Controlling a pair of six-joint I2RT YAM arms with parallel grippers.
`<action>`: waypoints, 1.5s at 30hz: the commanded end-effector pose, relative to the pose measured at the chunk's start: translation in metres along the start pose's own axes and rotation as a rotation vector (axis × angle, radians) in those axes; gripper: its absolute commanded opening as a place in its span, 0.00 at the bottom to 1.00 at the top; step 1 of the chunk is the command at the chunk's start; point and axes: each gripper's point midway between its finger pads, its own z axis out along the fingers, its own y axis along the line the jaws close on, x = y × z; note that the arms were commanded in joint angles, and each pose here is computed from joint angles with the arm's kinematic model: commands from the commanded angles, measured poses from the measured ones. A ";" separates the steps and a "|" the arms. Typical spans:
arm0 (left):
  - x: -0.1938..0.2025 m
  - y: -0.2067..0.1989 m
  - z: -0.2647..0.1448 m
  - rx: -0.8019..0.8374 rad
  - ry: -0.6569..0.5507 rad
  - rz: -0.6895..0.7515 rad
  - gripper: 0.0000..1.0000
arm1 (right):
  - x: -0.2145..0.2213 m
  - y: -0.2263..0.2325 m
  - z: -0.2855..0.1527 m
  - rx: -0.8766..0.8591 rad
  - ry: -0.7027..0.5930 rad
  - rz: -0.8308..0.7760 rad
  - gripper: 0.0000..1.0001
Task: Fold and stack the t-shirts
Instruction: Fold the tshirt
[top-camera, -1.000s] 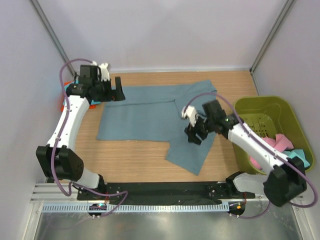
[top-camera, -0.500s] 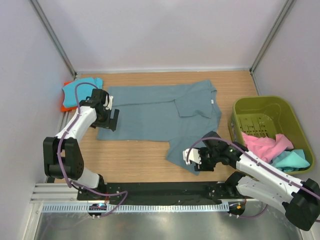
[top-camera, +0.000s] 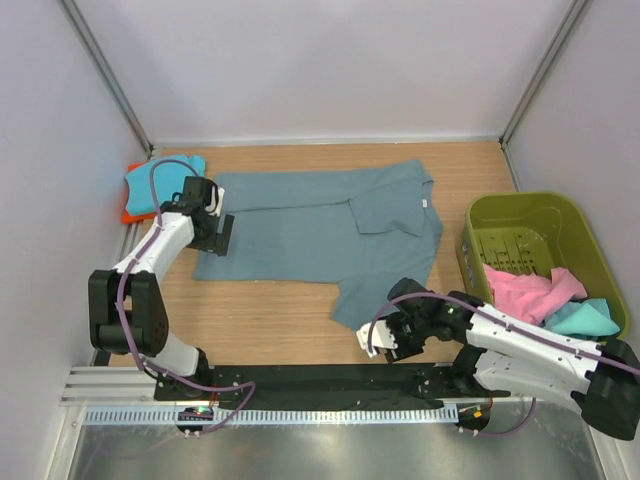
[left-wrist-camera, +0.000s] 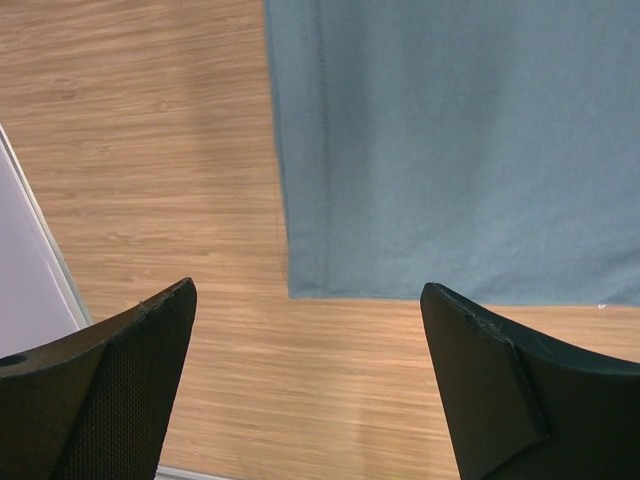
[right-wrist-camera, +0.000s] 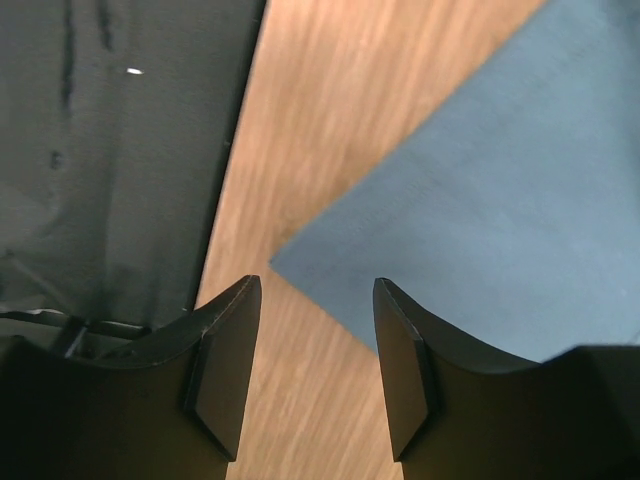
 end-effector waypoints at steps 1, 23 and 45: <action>-0.025 0.009 -0.002 -0.021 -0.059 -0.027 0.93 | -0.015 0.007 0.003 -0.041 -0.029 -0.005 0.54; -0.017 0.023 0.004 -0.020 -0.028 -0.100 0.93 | 0.008 0.011 0.026 -0.059 0.075 -0.003 0.37; 0.033 0.003 0.034 0.477 0.272 -0.481 0.63 | 0.000 -0.015 0.017 0.088 0.065 0.053 0.01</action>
